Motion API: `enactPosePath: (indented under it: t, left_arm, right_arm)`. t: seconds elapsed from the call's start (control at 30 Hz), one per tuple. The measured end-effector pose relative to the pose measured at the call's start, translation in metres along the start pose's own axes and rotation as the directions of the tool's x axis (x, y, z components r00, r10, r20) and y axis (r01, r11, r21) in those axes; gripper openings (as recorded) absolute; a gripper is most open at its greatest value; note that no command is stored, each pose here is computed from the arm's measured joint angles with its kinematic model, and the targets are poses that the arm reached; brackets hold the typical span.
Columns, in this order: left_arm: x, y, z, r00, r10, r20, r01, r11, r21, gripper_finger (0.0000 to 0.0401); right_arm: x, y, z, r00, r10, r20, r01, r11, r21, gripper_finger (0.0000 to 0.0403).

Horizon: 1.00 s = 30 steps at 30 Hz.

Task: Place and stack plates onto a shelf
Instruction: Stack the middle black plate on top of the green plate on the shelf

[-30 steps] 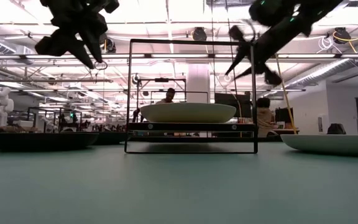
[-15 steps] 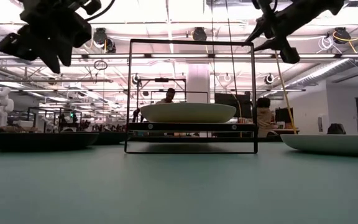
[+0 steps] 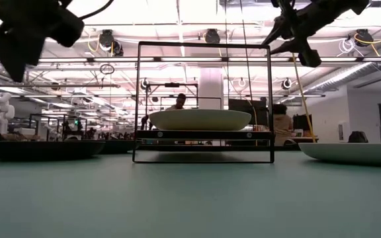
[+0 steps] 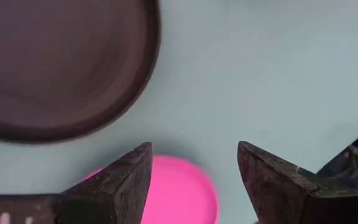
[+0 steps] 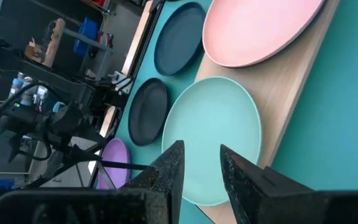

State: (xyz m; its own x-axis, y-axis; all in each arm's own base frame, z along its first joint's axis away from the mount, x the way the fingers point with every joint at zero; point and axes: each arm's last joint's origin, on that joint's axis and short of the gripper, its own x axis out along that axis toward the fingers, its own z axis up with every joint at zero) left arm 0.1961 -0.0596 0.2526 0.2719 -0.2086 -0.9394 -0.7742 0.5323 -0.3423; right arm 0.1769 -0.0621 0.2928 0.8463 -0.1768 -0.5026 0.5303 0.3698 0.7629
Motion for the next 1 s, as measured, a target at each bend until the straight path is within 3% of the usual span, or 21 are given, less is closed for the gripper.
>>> enactPosePath:
  t: [0.27, 0.53, 0.7, 0.83, 1.0]
  left_arm:
    - [-0.003, 0.022, -0.003, 0.974, 0.187, -0.124, -0.208, 0.961, -0.184, 0.0239]
    - [-0.008, 0.033, 0.024, 0.980, 0.183, -0.081, -0.192, 0.973, -0.125, 0.0204]
    - [-0.016, 0.055, 0.048, 0.969, 0.239, -0.057, -0.246, 0.944, -0.218, 0.0178]
    - [-0.023, 0.074, 0.067, 0.965, 0.260, -0.042, -0.261, 0.920, -0.294, 0.0177]
    - [-0.029, 0.091, 0.085, 0.971, 0.237, -0.005, -0.228, 0.927, -0.299, 0.0210]
  right_arm:
    - [0.000, 0.000, -0.001, 1.000, -0.001, -0.003, 0.001, 1.000, -0.023, 0.0089]
    - [0.000, 0.000, 0.000, 1.000, -0.003, 0.001, 0.003, 1.000, -0.026, 0.0089]
    - [0.000, 0.000, 0.000, 1.000, -0.003, 0.001, 0.003, 1.000, -0.025, 0.0089]
    - [0.000, 0.000, 0.000, 1.000, -0.002, 0.001, 0.003, 1.000, -0.024, 0.0089]
    - [0.000, 0.000, 0.000, 1.000, -0.002, 0.001, 0.002, 1.000, -0.024, 0.0089]
